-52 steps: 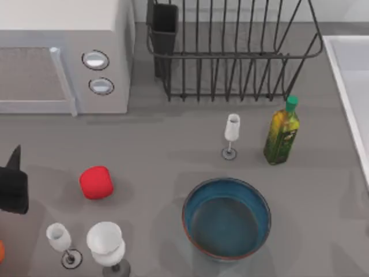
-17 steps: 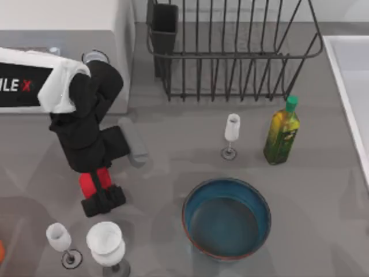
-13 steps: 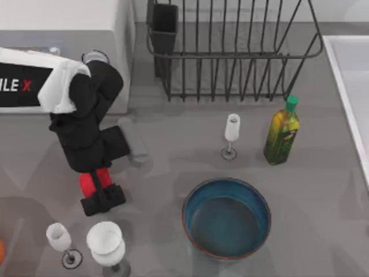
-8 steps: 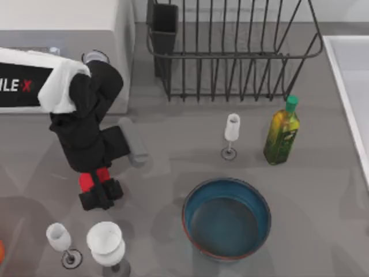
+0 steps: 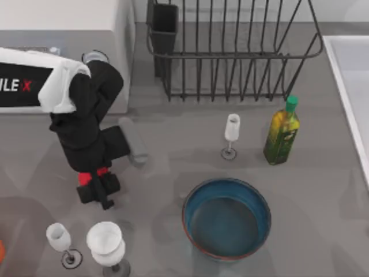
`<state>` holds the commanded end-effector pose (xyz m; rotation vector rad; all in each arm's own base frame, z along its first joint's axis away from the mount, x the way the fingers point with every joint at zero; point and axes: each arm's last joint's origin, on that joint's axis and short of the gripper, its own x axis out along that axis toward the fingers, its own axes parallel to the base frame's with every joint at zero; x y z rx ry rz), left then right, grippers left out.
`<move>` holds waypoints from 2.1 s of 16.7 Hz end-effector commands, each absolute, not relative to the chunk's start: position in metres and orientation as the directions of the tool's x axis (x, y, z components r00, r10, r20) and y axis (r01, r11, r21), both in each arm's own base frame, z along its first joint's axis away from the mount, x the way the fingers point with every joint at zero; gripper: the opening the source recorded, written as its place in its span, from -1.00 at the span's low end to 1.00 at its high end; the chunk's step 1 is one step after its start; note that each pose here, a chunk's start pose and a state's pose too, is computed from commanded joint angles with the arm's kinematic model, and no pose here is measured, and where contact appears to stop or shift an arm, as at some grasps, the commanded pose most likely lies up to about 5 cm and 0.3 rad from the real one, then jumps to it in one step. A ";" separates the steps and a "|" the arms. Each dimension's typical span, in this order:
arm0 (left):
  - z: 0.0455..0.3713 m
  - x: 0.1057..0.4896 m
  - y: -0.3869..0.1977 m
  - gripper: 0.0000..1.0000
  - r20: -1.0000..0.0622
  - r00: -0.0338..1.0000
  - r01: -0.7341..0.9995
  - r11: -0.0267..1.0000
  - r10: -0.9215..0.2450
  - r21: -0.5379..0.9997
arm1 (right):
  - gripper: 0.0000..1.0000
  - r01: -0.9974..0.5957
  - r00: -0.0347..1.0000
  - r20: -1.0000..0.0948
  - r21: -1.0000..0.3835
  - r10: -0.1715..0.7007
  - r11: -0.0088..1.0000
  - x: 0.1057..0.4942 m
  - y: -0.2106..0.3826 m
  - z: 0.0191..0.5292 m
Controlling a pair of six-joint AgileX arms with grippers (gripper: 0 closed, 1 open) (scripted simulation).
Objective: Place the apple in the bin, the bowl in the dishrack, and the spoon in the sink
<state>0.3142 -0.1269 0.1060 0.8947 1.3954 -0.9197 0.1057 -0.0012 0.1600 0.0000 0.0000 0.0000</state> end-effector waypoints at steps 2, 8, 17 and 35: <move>0.106 0.314 -0.127 -1.00 -1.000 -0.025 0.918 0.396 -0.001 -0.024 | 1.00 0.000 1.000 0.000 0.000 0.000 1.000 0.106 -0.001 0.160; 0.115 0.317 -0.126 -1.00 -1.000 0.002 0.919 0.395 -0.002 0.001 | 1.00 0.000 1.000 0.000 0.000 0.000 1.000 0.106 -0.001 0.160; 0.193 0.318 -0.127 -1.00 -1.000 -0.022 0.920 0.391 0.008 -0.017 | 1.00 0.000 1.000 0.000 0.000 0.000 1.000 0.106 -0.001 0.160; 0.266 0.244 0.025 -1.00 -0.979 0.093 0.278 0.940 0.179 0.198 | 1.00 0.000 1.000 0.000 0.000 0.000 1.000 0.106 -0.001 0.160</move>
